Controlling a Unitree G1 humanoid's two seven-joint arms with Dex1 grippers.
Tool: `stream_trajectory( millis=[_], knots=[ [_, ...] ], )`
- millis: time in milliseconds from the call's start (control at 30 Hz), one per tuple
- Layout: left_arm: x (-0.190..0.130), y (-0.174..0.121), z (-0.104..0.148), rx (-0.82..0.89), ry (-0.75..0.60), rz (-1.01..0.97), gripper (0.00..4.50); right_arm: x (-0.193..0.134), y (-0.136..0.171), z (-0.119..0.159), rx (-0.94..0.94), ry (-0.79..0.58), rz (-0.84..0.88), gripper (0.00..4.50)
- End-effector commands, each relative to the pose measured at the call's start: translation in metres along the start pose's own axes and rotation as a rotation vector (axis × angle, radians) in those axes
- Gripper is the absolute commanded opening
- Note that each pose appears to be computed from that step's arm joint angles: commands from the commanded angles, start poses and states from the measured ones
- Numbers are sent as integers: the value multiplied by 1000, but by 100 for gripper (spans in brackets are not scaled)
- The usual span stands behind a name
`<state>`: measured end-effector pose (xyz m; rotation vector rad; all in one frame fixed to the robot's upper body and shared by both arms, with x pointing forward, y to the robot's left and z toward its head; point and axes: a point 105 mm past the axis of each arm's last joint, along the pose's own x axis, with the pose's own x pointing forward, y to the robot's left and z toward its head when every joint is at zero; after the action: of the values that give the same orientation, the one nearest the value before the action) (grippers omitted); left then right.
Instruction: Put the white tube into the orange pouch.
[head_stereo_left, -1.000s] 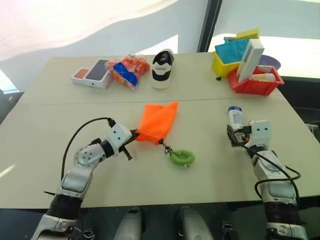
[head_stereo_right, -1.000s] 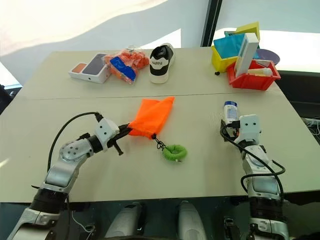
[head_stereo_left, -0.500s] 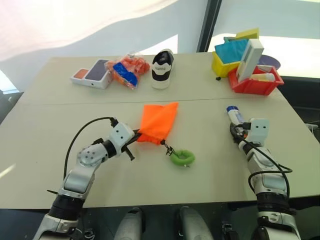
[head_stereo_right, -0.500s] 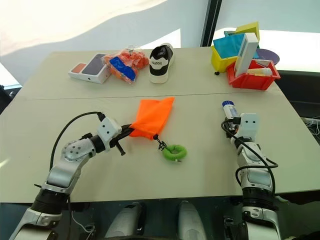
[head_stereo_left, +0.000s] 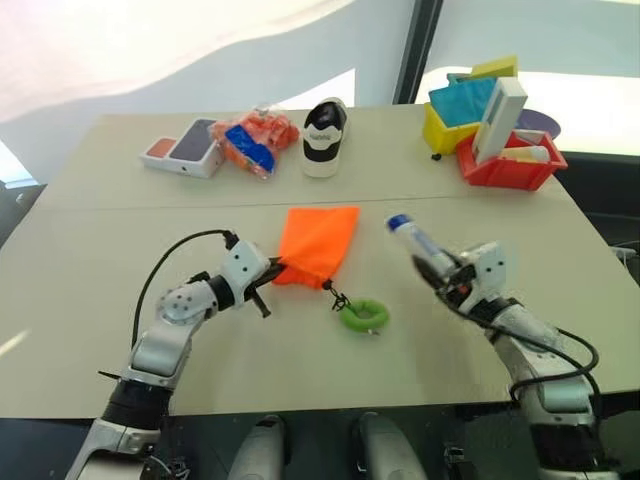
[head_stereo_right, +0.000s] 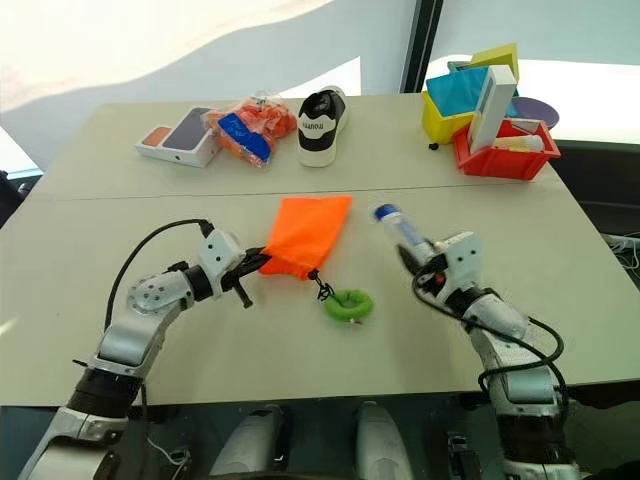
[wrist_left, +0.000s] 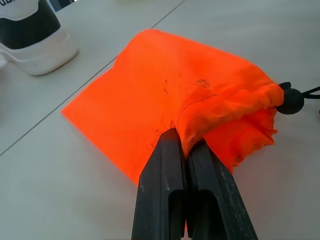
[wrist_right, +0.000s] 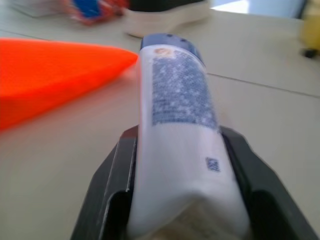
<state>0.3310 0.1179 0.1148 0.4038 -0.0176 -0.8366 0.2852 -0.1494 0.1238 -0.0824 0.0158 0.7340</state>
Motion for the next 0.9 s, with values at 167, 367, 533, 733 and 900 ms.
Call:
stream_trajectory(
  millis=[167,367,533,733,900],
  knots=[
    [3,4,13,-15,-28,-61,0,16,71,-9,7,118,320,168],
    [7,2,24,-14,-41,-110,0,38,74,-19,-19,125,274,168],
    [6,1,29,-13,-42,-133,0,53,70,-13,-21,72,194,168],
    [2,-1,29,-12,-32,-140,0,59,62,-6,23,20,99,168],
    [1,-8,33,-19,-40,-168,0,64,53,-6,0,28,20,168]
  ],
)
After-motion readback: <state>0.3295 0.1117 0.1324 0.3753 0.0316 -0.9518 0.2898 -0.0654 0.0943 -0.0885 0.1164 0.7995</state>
